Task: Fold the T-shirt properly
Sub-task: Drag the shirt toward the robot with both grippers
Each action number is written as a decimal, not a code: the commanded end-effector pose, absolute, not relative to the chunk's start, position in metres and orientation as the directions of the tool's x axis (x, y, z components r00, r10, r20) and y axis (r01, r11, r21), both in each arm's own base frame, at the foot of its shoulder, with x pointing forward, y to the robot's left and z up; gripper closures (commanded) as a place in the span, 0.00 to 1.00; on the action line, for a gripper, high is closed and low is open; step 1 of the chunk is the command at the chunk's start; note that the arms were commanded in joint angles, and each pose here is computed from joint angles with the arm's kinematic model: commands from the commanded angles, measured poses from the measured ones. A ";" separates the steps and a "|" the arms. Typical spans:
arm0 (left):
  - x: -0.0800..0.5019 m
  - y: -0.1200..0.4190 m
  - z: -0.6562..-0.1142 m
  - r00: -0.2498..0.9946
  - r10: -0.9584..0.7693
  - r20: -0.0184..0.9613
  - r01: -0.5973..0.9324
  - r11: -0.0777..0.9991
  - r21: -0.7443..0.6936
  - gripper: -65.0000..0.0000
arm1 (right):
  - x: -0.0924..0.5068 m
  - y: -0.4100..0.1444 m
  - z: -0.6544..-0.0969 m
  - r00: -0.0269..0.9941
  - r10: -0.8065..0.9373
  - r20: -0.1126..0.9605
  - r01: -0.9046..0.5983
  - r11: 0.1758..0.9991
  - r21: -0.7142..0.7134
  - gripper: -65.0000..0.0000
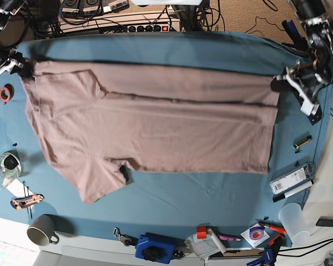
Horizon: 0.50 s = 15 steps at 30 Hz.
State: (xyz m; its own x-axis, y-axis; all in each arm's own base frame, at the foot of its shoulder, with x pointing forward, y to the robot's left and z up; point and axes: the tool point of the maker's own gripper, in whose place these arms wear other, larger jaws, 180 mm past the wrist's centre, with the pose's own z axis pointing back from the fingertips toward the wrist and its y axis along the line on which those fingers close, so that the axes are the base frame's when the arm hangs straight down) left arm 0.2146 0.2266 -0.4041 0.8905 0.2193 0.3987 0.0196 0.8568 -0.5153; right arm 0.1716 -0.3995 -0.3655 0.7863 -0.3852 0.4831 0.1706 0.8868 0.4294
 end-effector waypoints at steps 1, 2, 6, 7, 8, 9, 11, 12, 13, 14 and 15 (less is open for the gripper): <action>0.210 0.238 -0.400 0.893 0.199 0.403 0.020 0.877 -0.479 1.00 | 0.179 -0.409 -0.347 0.770 -0.354 0.530 0.144 0.907 0.397 1.00; 0.206 0.238 -0.400 0.894 0.203 0.399 0.018 0.875 -0.484 1.00 | 0.177 -0.409 -0.347 0.776 -0.345 0.529 0.140 0.911 0.389 1.00; 0.191 0.236 -0.404 0.905 0.182 0.383 0.028 0.875 -0.483 1.00 | 0.167 -0.407 -0.350 0.797 -0.330 0.506 0.141 0.916 0.376 1.00; 0.188 0.235 -0.405 0.908 0.184 0.375 0.024 0.874 -0.486 1.00 | 0.164 -0.407 -0.351 0.800 -0.330 0.500 0.143 0.916 0.375 1.00; 0.185 0.235 -0.407 0.913 0.182 0.366 0.021 0.874 -0.486 1.00 | 0.162 -0.407 -0.352 0.804 -0.330 0.494 0.146 0.916 0.374 1.00; 0.183 0.235 -0.408 0.915 0.182 0.360 0.019 0.872 -0.488 1.00 | 0.160 -0.407 -0.353 0.806 -0.330 0.491 0.148 0.916 0.373 1.00; 0.178 0.234 -0.409 0.918 0.183 0.351 0.014 0.871 -0.491 1.00 | 0.156 -0.407 -0.355 0.811 -0.331 0.482 0.152 0.916 0.372 1.00; 0.176 0.234 -0.410 0.921 0.182 0.345 0.012 0.871 -0.490 1.00 | 0.155 -0.407 -0.355 0.813 -0.330 0.480 0.153 0.916 0.371 1.00; 0.173 0.234 -0.411 0.924 0.180 0.337 0.009 0.872 -0.490 1.00 | 0.155 -0.408 -0.355 0.812 -0.331 0.480 0.154 0.916 0.371 1.00; 0.169 0.234 -0.413 0.927 0.180 0.329 0.005 0.871 -0.491 1.00 | 0.155 -0.408 -0.354 0.809 -0.333 0.484 0.155 0.916 0.370 1.00; 0.166 0.234 -0.414 0.930 0.179 0.321 0.001 0.872 -0.490 1.00 | 0.156 -0.410 -0.353 0.806 -0.335 0.488 0.157 0.916 0.369 1.00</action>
State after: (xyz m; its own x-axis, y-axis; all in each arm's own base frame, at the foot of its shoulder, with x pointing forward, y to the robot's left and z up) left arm 0.1815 0.2241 -0.4075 0.8995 0.2230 0.3756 0.0152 0.8434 -0.5371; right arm 0.1476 -0.3977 -0.3693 0.8239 -0.3512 0.4449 0.1702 0.9020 0.3968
